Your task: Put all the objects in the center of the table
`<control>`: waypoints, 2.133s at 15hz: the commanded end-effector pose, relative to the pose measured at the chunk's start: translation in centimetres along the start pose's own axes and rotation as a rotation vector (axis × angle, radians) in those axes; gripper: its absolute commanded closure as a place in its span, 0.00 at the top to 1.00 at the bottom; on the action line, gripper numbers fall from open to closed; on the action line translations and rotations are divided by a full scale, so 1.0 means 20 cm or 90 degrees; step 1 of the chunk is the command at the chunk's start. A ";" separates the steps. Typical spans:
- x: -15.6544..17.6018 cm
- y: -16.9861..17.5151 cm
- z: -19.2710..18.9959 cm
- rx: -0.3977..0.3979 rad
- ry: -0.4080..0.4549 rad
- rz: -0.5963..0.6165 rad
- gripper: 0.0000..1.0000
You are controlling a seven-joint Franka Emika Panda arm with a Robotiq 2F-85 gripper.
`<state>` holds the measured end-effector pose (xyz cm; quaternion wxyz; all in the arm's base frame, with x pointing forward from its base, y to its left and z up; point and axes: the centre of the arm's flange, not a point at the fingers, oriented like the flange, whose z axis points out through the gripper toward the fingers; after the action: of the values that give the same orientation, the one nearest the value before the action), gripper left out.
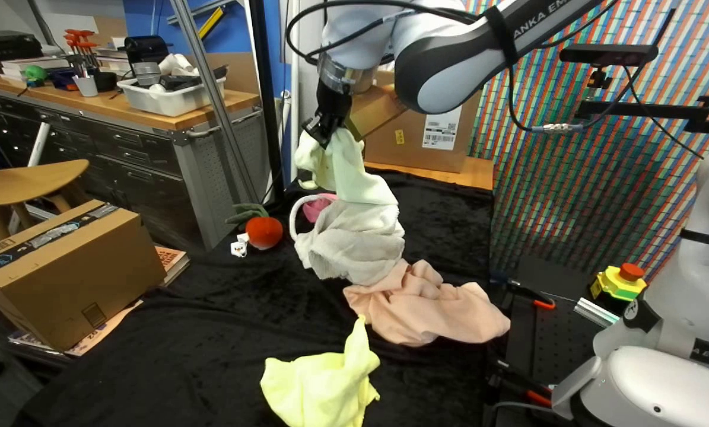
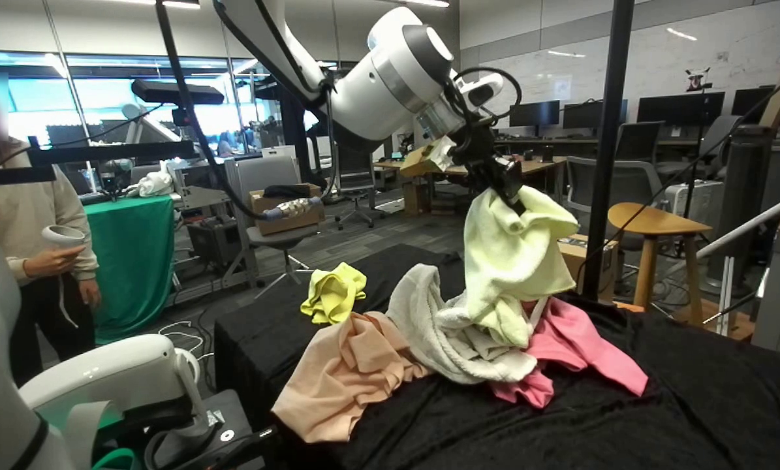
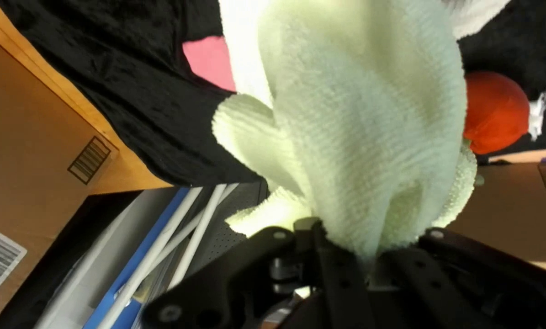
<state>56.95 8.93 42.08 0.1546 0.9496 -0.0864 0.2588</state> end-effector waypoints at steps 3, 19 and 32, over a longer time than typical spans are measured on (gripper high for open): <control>-0.06 -0.04 0.18 -0.058 -0.057 -0.018 0.01; 0.06 -0.04 0.03 -0.069 -0.033 -0.005 1.00; 0.18 -0.46 -0.02 -0.031 -0.022 -0.076 1.00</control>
<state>59.76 15.31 41.62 0.1872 0.9532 -0.0565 0.2305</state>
